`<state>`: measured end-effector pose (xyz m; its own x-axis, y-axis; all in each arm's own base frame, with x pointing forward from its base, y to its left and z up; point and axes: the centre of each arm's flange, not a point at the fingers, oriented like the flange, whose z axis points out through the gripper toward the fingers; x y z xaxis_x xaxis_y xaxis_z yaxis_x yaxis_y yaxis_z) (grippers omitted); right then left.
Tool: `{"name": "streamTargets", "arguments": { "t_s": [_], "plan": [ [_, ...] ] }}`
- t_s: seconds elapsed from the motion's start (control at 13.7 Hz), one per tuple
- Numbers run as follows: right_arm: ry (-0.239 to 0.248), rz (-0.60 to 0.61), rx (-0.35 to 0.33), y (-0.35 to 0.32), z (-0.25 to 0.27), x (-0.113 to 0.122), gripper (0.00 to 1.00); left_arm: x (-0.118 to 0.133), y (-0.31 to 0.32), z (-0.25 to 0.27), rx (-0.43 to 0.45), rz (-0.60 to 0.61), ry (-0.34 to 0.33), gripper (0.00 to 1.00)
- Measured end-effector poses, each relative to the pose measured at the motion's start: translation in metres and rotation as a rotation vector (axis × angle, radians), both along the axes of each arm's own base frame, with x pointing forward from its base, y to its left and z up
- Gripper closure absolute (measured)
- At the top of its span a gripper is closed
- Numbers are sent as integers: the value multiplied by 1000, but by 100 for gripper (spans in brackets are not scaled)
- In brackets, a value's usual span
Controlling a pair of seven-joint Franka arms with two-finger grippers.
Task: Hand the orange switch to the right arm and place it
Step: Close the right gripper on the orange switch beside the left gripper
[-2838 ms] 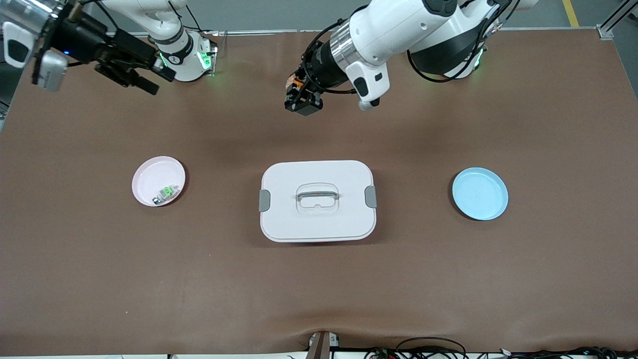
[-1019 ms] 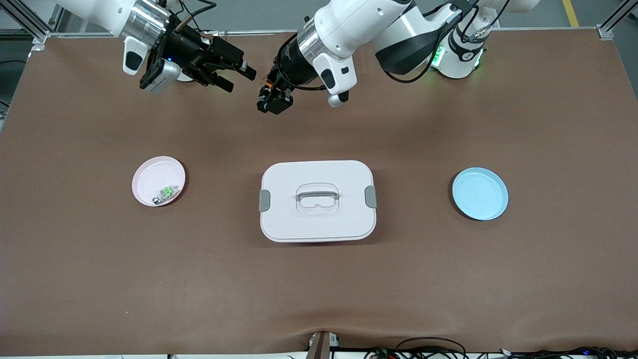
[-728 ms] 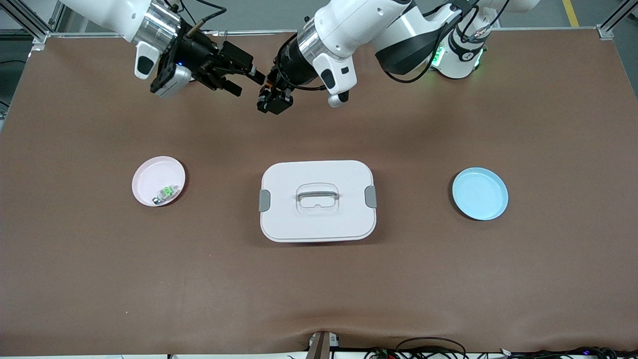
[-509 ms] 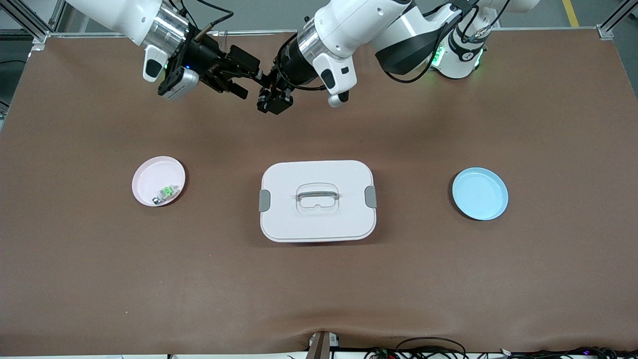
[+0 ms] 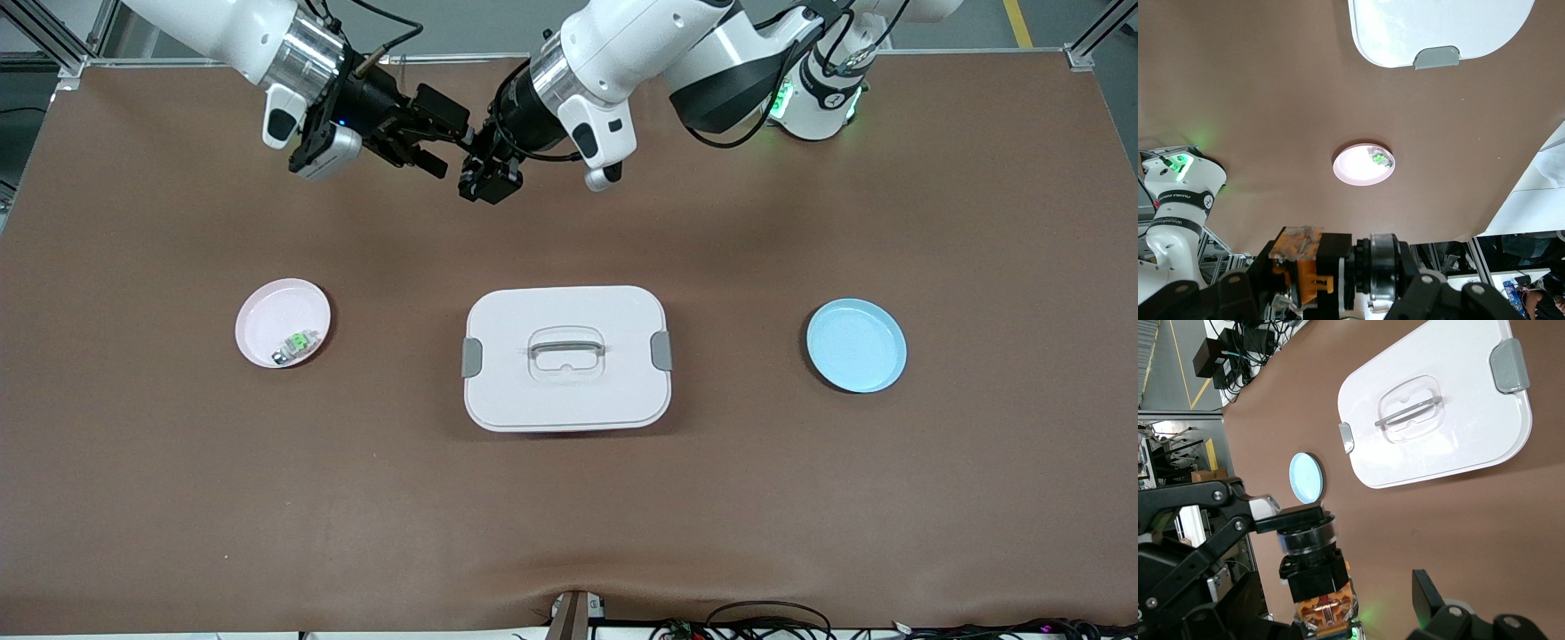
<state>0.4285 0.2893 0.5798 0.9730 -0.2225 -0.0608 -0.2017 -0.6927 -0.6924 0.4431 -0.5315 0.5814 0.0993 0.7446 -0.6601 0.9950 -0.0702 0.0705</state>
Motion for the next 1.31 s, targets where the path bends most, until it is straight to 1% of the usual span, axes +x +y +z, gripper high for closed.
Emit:
{"name": "streamTargets", "arguments": {
  "t_s": [0.58,0.87,1.24,1.31],
  "plan": [
    [8,8,-5,5,-6,-1,0,0,0,1,-1,1,-8,28],
    [-1,7,-4,15,-12,-1,0,0,-1,1,-1,1,-9,28],
    [3,-2,-3,15,-13,0,0,-4,-3,1,-1,-6,-9,28],
    [3,-3,-3,14,-13,0,4,-5,-4,1,-1,-8,-9,28]
  ]
}}
